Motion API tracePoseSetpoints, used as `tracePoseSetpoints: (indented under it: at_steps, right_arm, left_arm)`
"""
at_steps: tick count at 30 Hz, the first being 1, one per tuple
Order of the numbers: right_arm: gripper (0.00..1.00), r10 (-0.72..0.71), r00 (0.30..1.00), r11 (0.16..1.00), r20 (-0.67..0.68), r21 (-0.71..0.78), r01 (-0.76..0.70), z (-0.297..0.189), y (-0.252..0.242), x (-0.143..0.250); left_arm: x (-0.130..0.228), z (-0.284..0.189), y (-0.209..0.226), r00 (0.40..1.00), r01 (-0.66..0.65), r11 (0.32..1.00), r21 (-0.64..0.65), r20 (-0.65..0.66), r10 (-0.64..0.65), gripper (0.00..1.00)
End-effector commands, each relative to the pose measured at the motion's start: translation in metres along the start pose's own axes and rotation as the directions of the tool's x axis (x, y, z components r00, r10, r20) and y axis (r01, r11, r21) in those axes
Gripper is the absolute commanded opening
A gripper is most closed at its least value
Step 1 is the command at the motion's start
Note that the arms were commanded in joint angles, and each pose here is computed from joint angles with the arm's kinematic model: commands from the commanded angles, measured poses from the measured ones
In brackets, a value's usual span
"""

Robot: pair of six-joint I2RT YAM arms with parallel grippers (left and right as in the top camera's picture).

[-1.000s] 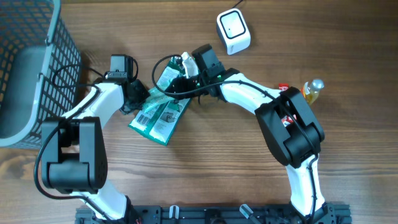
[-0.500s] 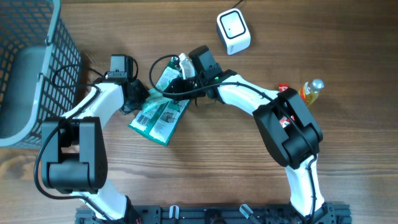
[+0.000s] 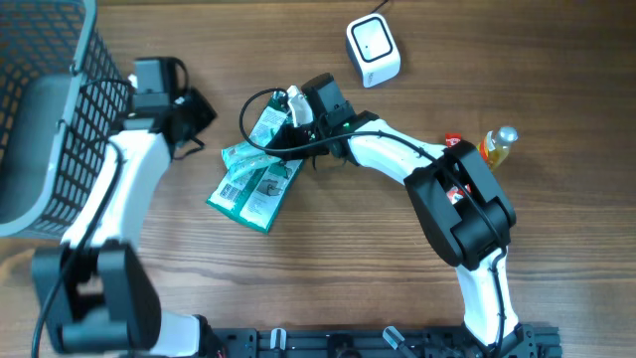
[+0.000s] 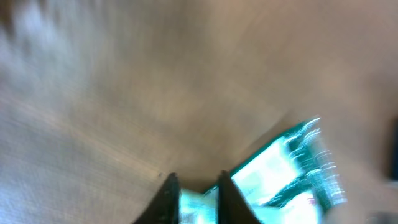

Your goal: Scan the item barcode

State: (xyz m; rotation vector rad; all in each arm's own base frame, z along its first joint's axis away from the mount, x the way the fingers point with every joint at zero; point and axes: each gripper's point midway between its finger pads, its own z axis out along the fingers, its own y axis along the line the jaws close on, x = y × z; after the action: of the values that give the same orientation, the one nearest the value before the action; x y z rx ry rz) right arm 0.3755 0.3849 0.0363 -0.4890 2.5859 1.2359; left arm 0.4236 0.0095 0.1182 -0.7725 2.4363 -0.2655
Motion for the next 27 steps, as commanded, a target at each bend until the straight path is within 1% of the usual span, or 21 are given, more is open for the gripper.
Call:
tracePoseSetpoints:
  at_steps: [1,2,4,5,6,8,9,10,11,12,13,15,16,17,18,19,20,22,24,25,27]
  right_arm:
    - [0.04,-0.048,0.999,0.999,-0.016,-0.026,0.048,-0.006,0.014,0.002]
    - [0.04,-0.073,0.997,0.997,-0.014,-0.042,0.072,-0.012,0.022,0.001]
    - [0.04,-0.186,0.982,0.981,0.012,-0.058,0.187,-0.039,0.05,-0.007]
    - [0.04,-0.236,0.972,0.97,0.023,-0.059,0.237,-0.05,0.061,-0.008]
    - [0.04,-0.285,0.958,0.956,0.035,-0.059,0.287,-0.063,0.072,-0.01]
    - [0.04,-0.347,0.935,0.937,0.069,-0.026,0.349,-0.091,0.092,-0.015]
    - [0.04,-0.354,0.932,0.934,0.082,-0.012,0.356,-0.1,0.098,-0.017]
    - [0.04,-0.358,0.929,0.933,0.089,-0.01,0.361,-0.107,0.103,-0.017]
    - [0.04,-0.36,0.928,0.932,0.091,-0.011,0.362,-0.111,0.107,-0.017]
    - [0.04,-0.36,0.929,0.932,0.091,-0.011,0.362,-0.114,0.109,-0.016]
    - [0.04,-0.357,0.93,0.933,0.087,-0.011,0.359,-0.116,0.11,-0.014]
    - [0.04,-0.341,0.938,0.939,0.066,-0.008,0.343,-0.118,0.108,-0.009]
    - [0.04,-0.325,0.944,0.945,0.053,-0.007,0.326,-0.117,0.107,-0.006]
    - [0.04,-0.311,0.95,0.95,0.039,-0.005,0.312,-0.117,0.105,-0.003]
    - [0.04,-0.301,0.953,0.954,0.022,-0.002,0.301,-0.117,0.102,0.001]
    - [0.04,-0.293,0.956,0.956,0.012,0.0,0.293,-0.117,0.101,0.004]
    - [0.04,-0.288,0.958,0.958,0.006,0.001,0.288,-0.117,0.1,0.005]
    - [0.04,-0.281,0.96,0.959,0.001,0.031,0.281,-0.117,0.095,0.005]
    - [0.04,-0.275,0.961,0.96,-0.002,0.061,0.275,-0.117,0.089,0.005]
    - [0.04,-0.27,0.963,0.959,-0.006,0.085,0.269,-0.117,0.085,0.005]
    - [0.04,-0.26,0.966,0.958,-0.014,0.122,0.259,-0.118,0.078,0.007]
  left_arm:
    - [-0.047,-0.046,0.0,0.986,-0.01,0.999,0.048,0.164,0.002,0.38]
    - [-0.052,-0.052,0.001,0.983,-0.003,0.999,0.054,0.184,-0.006,0.45]
    - [-0.059,-0.059,0.006,0.978,0.011,0.998,0.054,0.206,-0.022,0.77]
    - [-0.059,-0.059,0.008,0.979,0.013,0.999,0.052,0.204,-0.023,0.89]
    - [-0.058,-0.058,0.008,0.979,0.014,0.999,0.05,0.201,-0.024,0.99]
    - [-0.054,-0.056,0.01,0.983,0.016,0.999,0.04,0.184,-0.023,0.99]
    - [-0.053,-0.056,0.011,0.983,0.015,0.999,0.038,0.182,-0.022,0.89]
    - [-0.053,-0.056,0.009,0.984,0.002,0.999,0.044,0.179,-0.01,0.71]
    - [-0.051,-0.057,0.005,0.985,-0.033,0.998,0.06,0.17,0.022,0.58]
    - [-0.049,-0.057,0.003,0.985,-0.047,0.997,0.066,0.166,0.035,0.5]
    - [-0.047,-0.056,0.002,0.986,-0.049,0.997,0.065,0.16,0.038,0.5]
    - [-0.042,-0.055,0.0,0.986,-0.094,0.994,0.057,0.146,0.085,0.51]
    - [-0.04,-0.055,-0.002,0.981,-0.139,0.989,0.052,0.143,0.131,0.45]
    - [-0.039,-0.055,-0.002,0.976,-0.17,0.985,0.042,0.145,0.162,0.35]
    - [-0.041,-0.055,0.001,0.967,-0.202,0.979,0.002,0.159,0.2,0.13]
    - [-0.047,-0.056,0.009,0.957,-0.216,0.974,-0.066,0.186,0.225,0.04]
    - [-0.052,-0.059,0.016,0.95,-0.217,0.969,-0.117,0.204,0.237,0.04]
    - [-0.064,-0.074,0.007,0.922,-0.261,0.959,-0.106,0.267,0.281,0.04]
    - [-0.078,-0.103,-0.005,0.863,-0.357,0.927,-0.112,0.341,0.373,0.04]
    - [-0.086,-0.119,-0.01,0.833,-0.385,0.916,-0.116,0.384,0.399,0.04]
    - [-0.101,-0.154,-0.015,0.783,-0.395,0.907,-0.146,0.463,0.416,0.04]
